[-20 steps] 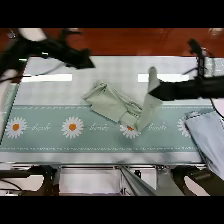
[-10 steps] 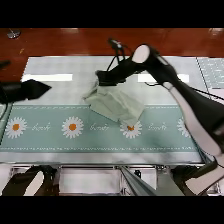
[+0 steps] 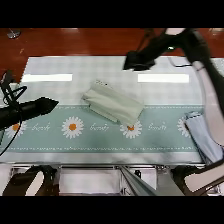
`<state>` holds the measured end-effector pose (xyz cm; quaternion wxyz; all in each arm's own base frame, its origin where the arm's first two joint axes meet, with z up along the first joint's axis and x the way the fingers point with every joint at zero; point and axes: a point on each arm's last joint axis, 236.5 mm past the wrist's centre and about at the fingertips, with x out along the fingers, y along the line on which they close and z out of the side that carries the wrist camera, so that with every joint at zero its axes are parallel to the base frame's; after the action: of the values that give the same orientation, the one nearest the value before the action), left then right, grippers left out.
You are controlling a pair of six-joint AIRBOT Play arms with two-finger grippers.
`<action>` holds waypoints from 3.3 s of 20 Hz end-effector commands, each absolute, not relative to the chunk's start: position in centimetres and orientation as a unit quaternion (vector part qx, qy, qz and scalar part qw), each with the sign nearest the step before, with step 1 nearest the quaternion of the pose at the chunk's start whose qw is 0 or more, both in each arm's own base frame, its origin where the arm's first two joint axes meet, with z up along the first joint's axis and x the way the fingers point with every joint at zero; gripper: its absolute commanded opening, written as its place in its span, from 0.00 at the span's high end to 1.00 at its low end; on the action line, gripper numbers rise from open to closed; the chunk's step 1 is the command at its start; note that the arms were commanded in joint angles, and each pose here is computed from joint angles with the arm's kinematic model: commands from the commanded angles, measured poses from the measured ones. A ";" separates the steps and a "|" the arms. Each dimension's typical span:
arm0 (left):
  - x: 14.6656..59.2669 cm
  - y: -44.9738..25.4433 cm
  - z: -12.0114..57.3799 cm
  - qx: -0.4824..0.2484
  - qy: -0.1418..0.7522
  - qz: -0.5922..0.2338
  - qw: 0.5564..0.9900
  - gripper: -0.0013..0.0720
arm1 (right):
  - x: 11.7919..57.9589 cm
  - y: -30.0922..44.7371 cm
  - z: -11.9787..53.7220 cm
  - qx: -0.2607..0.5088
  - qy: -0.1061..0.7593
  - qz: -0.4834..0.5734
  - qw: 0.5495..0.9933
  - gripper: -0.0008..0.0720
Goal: Fold the shirts.
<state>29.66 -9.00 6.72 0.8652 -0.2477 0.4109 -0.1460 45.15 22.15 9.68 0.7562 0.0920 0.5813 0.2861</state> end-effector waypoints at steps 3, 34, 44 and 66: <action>29.8 -8.8 6.4 -0.249 0.408 -0.141 0.867 0.94 | 38.3 9.2 6.7 0.157 0.548 0.125 0.812 0.12; 30.4 -12.9 4.0 -0.223 0.438 -0.184 0.852 0.94 | 44.2 13.7 20.1 0.157 0.494 0.230 0.824 0.95; 30.3 -13.0 3.9 -0.222 0.439 -0.185 0.851 0.94 | 32.8 -10.0 22.8 0.188 0.539 -0.108 0.814 0.96; 33.2 -18.1 6.9 -0.165 0.459 -0.269 0.831 0.94 | 31.4 -16.8 23.3 0.343 0.299 -0.154 0.877 0.95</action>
<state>31.50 -17.41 3.96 0.8345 -0.1792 0.4608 -0.2432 18.97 -21.45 15.69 0.7551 0.3138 0.4341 -0.3780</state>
